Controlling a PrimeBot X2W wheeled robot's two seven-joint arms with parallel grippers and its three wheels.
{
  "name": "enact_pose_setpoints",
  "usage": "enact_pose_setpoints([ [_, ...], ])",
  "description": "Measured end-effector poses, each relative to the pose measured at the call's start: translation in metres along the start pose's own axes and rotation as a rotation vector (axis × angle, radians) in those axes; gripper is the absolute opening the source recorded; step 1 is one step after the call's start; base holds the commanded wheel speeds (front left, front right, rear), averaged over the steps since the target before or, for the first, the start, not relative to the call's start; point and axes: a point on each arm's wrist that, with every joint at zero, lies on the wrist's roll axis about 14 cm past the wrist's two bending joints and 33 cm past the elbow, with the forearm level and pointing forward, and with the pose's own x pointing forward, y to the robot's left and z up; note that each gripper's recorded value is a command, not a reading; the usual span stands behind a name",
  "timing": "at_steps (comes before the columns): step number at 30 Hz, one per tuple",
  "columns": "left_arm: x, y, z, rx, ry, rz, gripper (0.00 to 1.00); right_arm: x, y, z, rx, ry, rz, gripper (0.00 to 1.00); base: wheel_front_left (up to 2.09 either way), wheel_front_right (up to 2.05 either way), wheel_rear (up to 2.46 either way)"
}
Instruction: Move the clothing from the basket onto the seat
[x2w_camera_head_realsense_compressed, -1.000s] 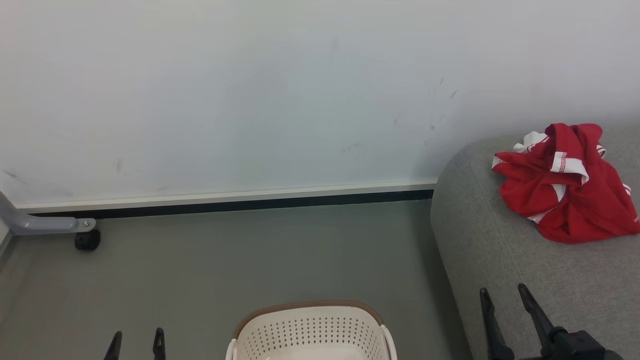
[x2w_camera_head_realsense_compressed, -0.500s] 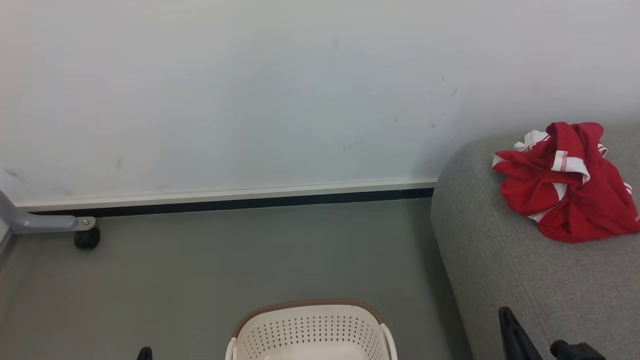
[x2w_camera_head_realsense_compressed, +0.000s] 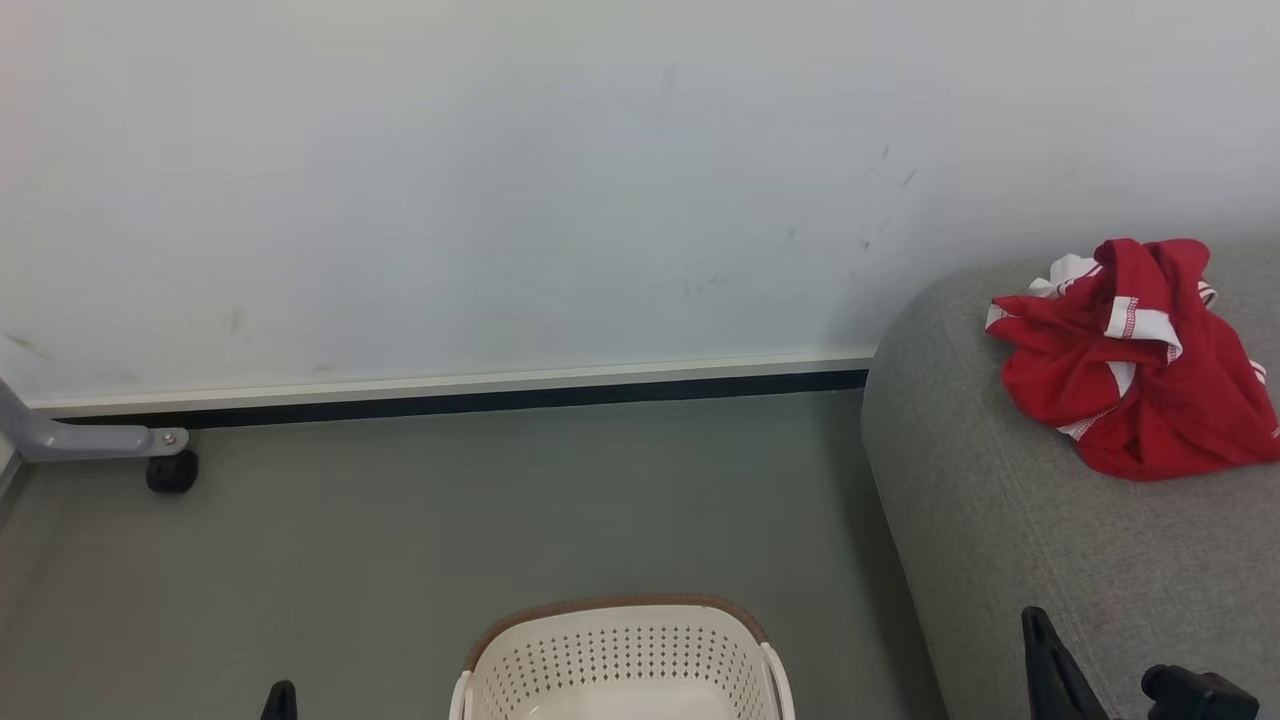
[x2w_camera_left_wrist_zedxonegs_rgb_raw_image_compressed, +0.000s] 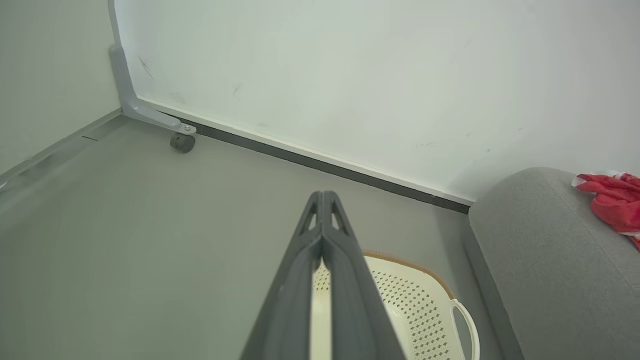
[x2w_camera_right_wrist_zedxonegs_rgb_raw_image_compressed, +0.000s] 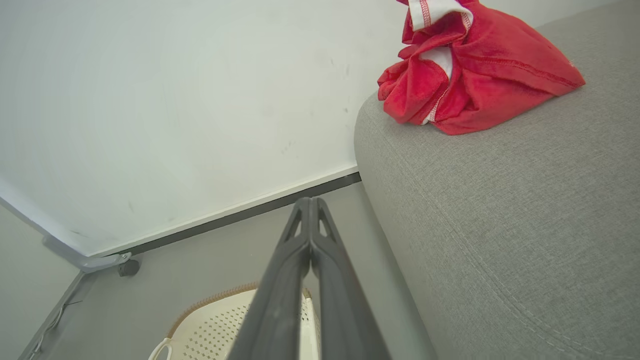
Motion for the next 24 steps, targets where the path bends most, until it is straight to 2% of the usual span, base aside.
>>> enact_pose_setpoints([
  [24, 0.018, -0.004, 0.0, -0.358, 0.053, 0.008, 0.0, 0.013, -0.018, -0.001, 0.373, 0.05, -0.067, 0.0, 0.0, 0.0, 0.0],
])
